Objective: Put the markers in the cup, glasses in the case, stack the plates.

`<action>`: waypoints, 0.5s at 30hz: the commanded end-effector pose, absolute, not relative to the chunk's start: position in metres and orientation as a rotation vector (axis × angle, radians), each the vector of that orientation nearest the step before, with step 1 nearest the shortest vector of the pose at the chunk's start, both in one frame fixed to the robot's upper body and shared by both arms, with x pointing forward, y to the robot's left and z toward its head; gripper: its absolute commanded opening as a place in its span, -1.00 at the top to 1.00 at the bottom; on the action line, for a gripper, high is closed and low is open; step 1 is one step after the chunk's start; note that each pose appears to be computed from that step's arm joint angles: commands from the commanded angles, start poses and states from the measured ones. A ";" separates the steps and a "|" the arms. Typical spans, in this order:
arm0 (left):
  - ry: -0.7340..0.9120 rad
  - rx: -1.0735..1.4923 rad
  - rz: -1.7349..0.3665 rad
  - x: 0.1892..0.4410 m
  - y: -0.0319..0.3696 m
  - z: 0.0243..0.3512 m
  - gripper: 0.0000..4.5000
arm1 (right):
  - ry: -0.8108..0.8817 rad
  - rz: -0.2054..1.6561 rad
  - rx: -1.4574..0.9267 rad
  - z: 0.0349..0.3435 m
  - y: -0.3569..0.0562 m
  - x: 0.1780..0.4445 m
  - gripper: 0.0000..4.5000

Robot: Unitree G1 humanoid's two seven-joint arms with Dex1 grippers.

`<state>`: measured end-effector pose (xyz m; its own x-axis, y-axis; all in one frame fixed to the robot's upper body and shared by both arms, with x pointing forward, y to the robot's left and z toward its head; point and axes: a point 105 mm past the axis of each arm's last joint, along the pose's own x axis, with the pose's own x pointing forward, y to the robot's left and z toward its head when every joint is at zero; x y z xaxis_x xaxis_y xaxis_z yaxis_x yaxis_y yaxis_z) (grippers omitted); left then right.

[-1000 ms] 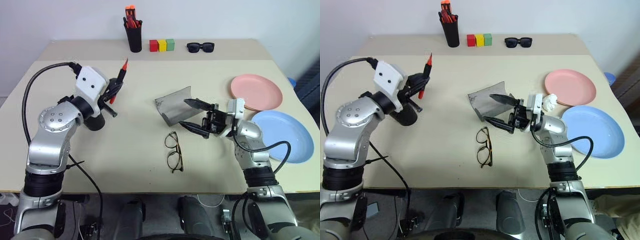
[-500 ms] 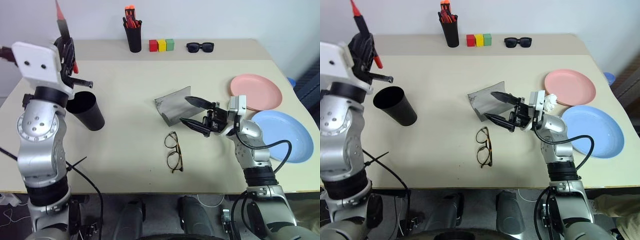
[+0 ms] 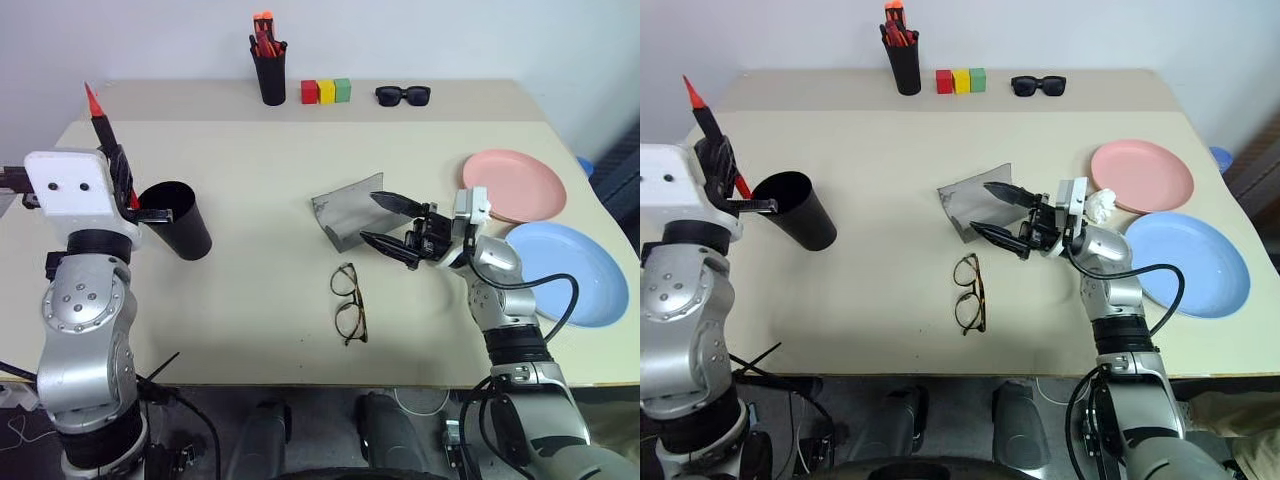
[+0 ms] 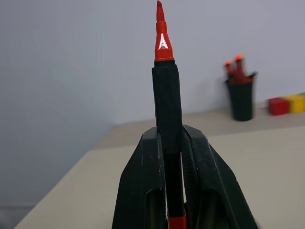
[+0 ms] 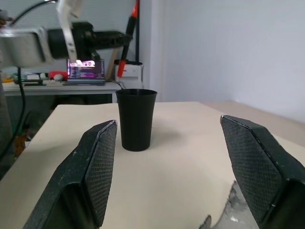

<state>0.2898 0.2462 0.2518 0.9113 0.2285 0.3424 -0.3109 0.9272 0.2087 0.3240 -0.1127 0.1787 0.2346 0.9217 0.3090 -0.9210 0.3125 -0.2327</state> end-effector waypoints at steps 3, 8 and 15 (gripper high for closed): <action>-0.383 0.265 0.307 0.295 0.245 0.255 0.99 | -0.486 1.255 -0.026 0.192 -0.111 0.318 -0.57; -0.390 0.260 0.290 0.303 0.240 0.251 0.99 | -0.489 1.243 -0.025 0.195 -0.113 0.314 -0.57; -0.394 0.253 0.277 0.311 0.238 0.249 0.99 | -0.488 1.244 -0.011 0.190 -0.119 0.309 -0.57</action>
<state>0.3156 0.2385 0.2353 0.9121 0.2156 0.3487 -0.2922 0.9385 0.1842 0.3137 -0.1149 0.1785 0.2522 0.9138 0.3184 -0.9142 0.3329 -0.2312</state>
